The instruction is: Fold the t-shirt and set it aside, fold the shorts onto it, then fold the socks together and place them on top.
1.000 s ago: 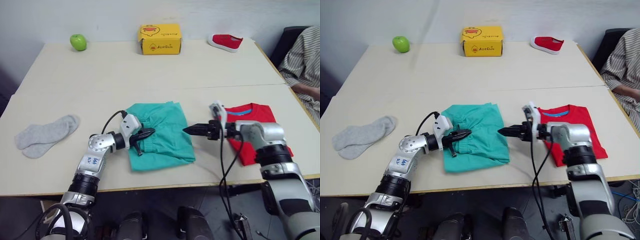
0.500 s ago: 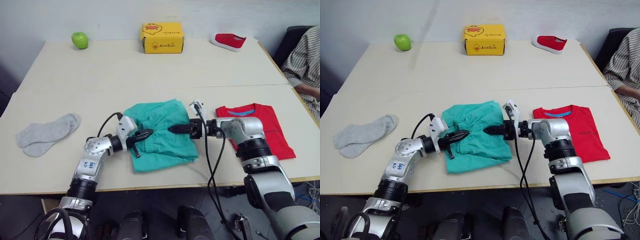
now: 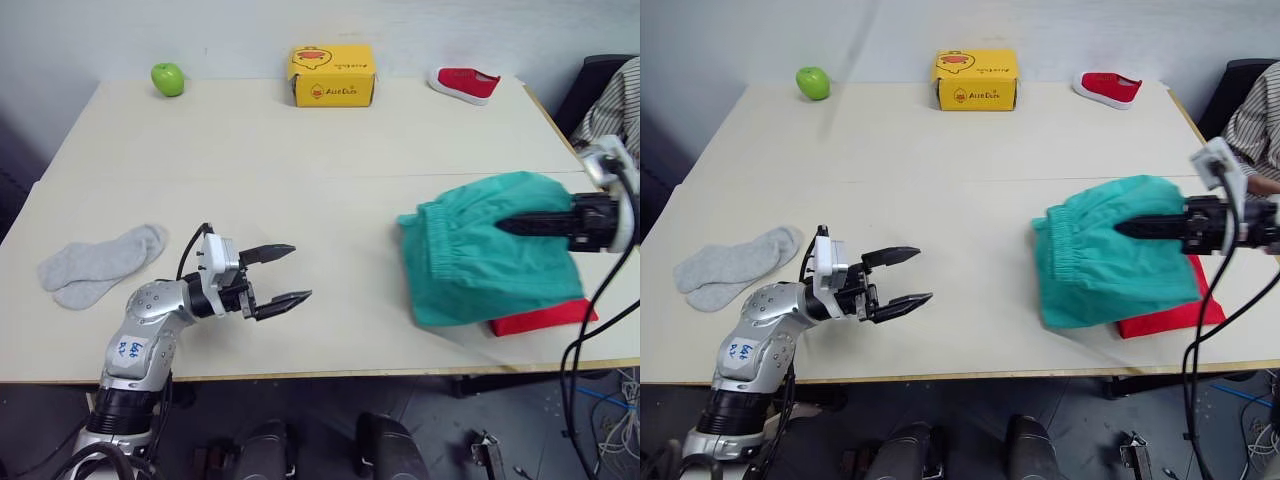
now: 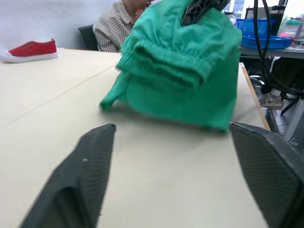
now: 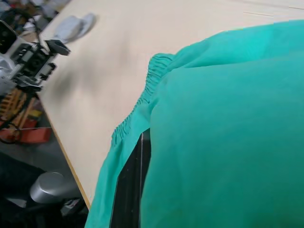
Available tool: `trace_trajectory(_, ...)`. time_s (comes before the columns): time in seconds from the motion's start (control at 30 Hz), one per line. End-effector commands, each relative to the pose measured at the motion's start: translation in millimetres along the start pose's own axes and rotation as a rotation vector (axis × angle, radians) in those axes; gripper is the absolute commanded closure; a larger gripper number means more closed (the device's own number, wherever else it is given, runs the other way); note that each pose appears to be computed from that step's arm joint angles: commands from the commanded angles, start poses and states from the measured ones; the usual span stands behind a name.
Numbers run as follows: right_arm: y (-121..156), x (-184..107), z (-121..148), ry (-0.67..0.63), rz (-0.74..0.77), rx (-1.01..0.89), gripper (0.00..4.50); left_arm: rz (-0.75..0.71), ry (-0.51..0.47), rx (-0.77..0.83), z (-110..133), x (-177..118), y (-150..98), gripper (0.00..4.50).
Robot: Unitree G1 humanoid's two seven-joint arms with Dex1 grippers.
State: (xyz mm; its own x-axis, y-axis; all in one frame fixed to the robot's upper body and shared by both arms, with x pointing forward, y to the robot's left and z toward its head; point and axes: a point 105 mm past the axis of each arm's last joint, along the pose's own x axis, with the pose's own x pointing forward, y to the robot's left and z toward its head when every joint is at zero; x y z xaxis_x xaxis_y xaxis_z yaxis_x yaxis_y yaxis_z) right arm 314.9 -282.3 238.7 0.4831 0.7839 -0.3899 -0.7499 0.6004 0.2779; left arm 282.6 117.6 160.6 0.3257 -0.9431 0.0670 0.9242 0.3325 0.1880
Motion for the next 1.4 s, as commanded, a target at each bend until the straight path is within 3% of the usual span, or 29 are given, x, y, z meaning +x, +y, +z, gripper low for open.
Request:
trace_trajectory(0.03, -12.0, -23.5, -7.2, 0.067, -0.069, -0.035, 4.5, -0.01, -0.021, 0.024, 10.2, -6.5, -6.3, 0.03)
trace_trajectory(0.17, -37.9, -39.0, -37.3, 0.182, -0.182, -0.018, 4.5, -0.016, 0.004, 0.028, 9.3, -11.0, -11.4, 0.03)
trace_trajectory(0.4, -85.7, -46.4, -62.3, 0.209, -0.467, -0.151, 4.5, 0.012, 0.046, 0.05, 17.4, -26.2, -14.5, 0.03)
trace_trajectory(0.5, -92.1, -45.8, -65.6, 0.172, -0.507, -0.145, 4.5, 0.018, 0.052, 0.043, 15.7, -28.3, -16.9, 0.03)
trace_trajectory(0.6, -91.1, -47.7, -65.5, 0.151, -0.5, -0.164, 3.75, 0.023, 0.055, 0.048, 14.7, -27.5, -13.1, 0.0)
trace_trajectory(0.77, -84.3, -71.0, -52.6, 0.16, -0.534, -0.274, 1.98, 0.036, 0.064, 0.046, 12.7, -30.8, -2.0, 0.0)
trace_trajectory(0.93, -74.2, -101.3, -10.7, 0.091, -0.668, -0.555, 0.18, 0.054, 0.077, 0.025, 6.6, -37.0, 4.3, 0.0)
trace_trajectory(1.03, -62.5, -102.4, 11.5, 0.044, -0.674, -0.685, 0.04, 0.056, 0.082, 0.016, 3.8, -38.5, 6.3, 0.0)
trace_trajectory(1.2, -31.0, -60.3, 27.8, -0.027, -0.534, -0.848, 0.04, 0.095, 0.097, 0.017, 0.1, -47.2, 14.7, 0.0)
trace_trajectory(1.4, 16.9, 23.4, 1.7, -0.166, -0.295, -0.837, 0.04, 0.213, 0.114, 0.049, -2.8, -69.1, 27.6, 0.0)
